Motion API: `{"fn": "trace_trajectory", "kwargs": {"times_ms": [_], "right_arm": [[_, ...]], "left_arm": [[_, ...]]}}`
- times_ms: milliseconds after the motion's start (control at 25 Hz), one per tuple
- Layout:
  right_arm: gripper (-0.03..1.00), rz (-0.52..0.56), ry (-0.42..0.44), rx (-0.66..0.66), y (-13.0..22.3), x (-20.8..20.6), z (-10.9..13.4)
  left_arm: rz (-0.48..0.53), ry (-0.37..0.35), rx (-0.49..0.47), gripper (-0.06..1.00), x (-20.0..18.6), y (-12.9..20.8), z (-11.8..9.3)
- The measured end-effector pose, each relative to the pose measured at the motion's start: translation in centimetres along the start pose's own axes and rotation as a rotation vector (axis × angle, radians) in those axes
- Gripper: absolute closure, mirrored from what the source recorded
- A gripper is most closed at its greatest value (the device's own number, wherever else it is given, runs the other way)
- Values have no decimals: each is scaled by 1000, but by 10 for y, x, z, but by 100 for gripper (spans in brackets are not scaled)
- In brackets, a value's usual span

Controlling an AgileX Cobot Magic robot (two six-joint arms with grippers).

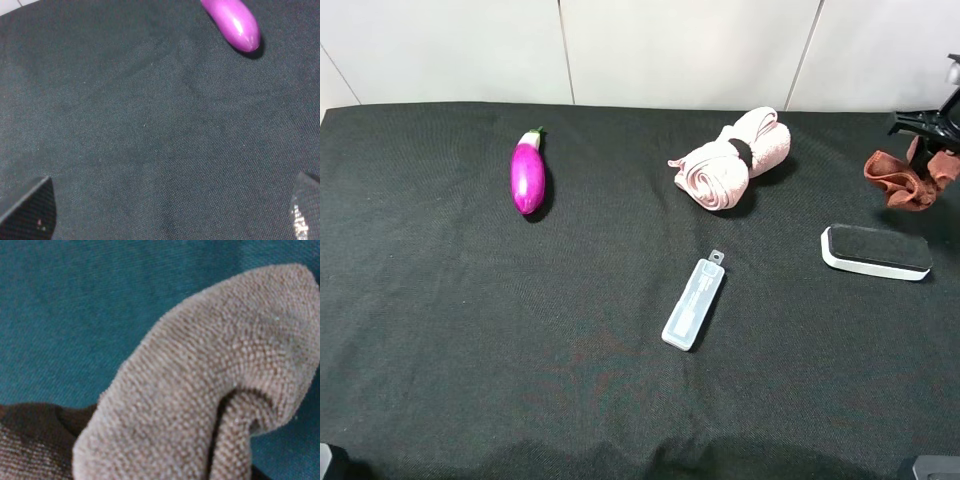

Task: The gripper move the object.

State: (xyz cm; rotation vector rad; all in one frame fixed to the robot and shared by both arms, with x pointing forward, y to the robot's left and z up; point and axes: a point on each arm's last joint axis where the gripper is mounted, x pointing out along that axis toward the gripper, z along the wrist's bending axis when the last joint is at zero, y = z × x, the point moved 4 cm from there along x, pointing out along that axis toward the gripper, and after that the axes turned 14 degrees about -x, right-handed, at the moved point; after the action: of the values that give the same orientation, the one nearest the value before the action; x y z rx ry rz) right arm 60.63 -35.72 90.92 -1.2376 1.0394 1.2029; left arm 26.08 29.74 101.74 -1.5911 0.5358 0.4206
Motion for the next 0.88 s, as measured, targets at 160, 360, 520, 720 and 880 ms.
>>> {"fn": "trace_trajectory", "kwargs": {"times_ms": [160, 360, 520, 720, 880], "right_arm": [[83, -21, 14, 12, 1, 4, -5], [83, -30, 23, 16, -1, 9, -7], [83, -43, 30, 20, -5, 20, -10], [83, -58, 36, 22, -8, 25, -12], [83, -67, 39, 25, -9, 25, -12]], "left_arm": [[0, 0, 0, -5, 0, 0, 0], [0, 0, 0, -5, 0, 0, 0], [0, 0, 0, -5, 0, 0, 0], [0, 0, 0, -5, 0, 0, 0], [0, 0, 0, -5, 0, 0, 0]]}}
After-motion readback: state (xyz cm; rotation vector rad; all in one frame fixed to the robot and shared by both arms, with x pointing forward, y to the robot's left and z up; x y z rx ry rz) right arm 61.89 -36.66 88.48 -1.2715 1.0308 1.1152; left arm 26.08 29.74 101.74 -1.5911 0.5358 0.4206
